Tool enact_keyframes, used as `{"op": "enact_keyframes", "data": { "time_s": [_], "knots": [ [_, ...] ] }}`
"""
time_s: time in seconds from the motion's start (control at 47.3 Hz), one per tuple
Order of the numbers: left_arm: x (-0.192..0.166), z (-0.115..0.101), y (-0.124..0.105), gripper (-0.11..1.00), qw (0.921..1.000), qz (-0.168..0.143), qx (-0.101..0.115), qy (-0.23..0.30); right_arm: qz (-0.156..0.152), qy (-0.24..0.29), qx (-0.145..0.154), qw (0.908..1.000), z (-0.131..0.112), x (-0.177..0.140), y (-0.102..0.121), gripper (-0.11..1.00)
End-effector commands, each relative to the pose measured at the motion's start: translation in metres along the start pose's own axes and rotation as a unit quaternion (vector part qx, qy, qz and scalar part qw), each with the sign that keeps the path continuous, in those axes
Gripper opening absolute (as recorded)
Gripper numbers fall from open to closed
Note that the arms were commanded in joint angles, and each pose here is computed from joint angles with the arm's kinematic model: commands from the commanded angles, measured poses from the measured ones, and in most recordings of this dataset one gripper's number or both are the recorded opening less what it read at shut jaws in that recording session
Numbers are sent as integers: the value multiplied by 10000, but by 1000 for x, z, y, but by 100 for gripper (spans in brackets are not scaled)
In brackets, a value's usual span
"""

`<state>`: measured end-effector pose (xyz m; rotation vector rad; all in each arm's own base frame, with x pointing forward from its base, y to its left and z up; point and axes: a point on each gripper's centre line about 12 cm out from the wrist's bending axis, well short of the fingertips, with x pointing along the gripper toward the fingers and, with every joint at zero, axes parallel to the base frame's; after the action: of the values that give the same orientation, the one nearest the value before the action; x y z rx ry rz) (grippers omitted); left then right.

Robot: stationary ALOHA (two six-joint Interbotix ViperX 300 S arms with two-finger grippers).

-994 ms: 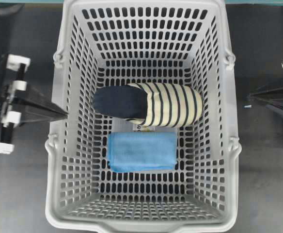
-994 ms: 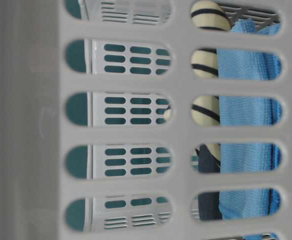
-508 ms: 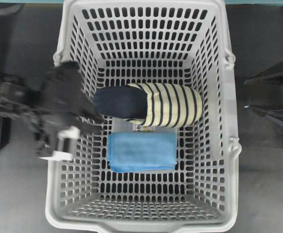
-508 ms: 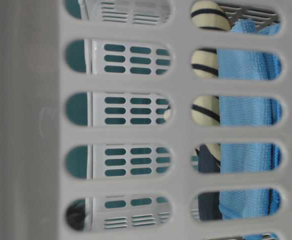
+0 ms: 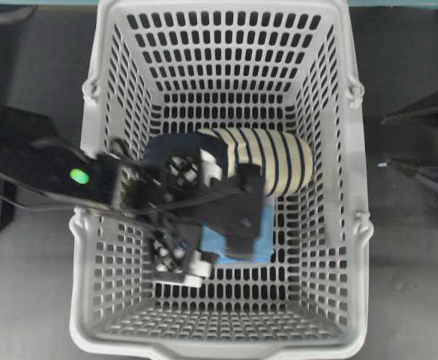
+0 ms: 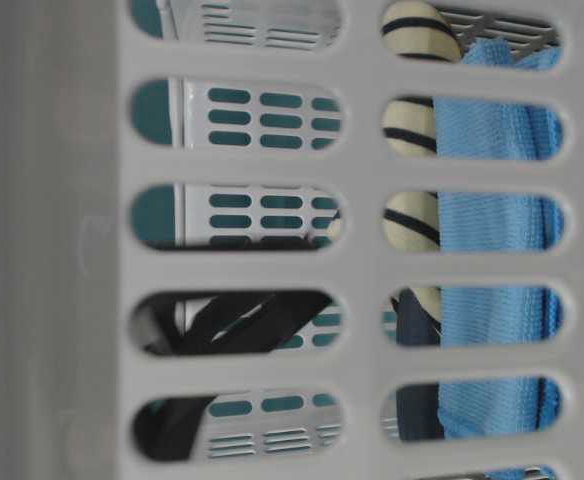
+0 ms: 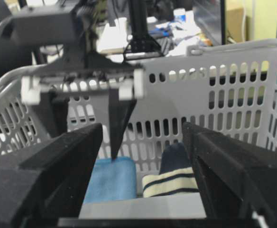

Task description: Pick up the blue cloth from the shopping basket with the left arm.

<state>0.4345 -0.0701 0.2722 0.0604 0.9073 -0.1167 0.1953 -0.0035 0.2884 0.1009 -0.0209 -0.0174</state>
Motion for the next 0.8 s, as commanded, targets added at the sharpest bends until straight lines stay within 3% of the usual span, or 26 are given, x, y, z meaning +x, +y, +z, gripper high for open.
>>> {"op": "enact_keyframes", "data": {
  "time_s": [0.0,0.233,0.381,0.508,0.613,0.782],
  "knots": [
    [11,5,-2,84,10000,4,-6,68,0,-108,15,9999,8,2,0,67],
    [52,-21,-1,84,9970,54,-272,718,1,-116,15,9999,8,1,0,67],
    [61,-26,-2,83,9958,67,-415,808,-2,-93,15,10000,7,1,0,67],
    [60,-26,-2,79,9960,65,-400,801,0,-93,7,10000,6,1,0,67],
    [61,-30,-2,66,9956,67,-368,854,-2,-93,15,10000,6,1,0,67],
    [51,-25,-1,23,9964,64,-355,763,0,-93,7,10000,6,1,0,67]
  ]
}}
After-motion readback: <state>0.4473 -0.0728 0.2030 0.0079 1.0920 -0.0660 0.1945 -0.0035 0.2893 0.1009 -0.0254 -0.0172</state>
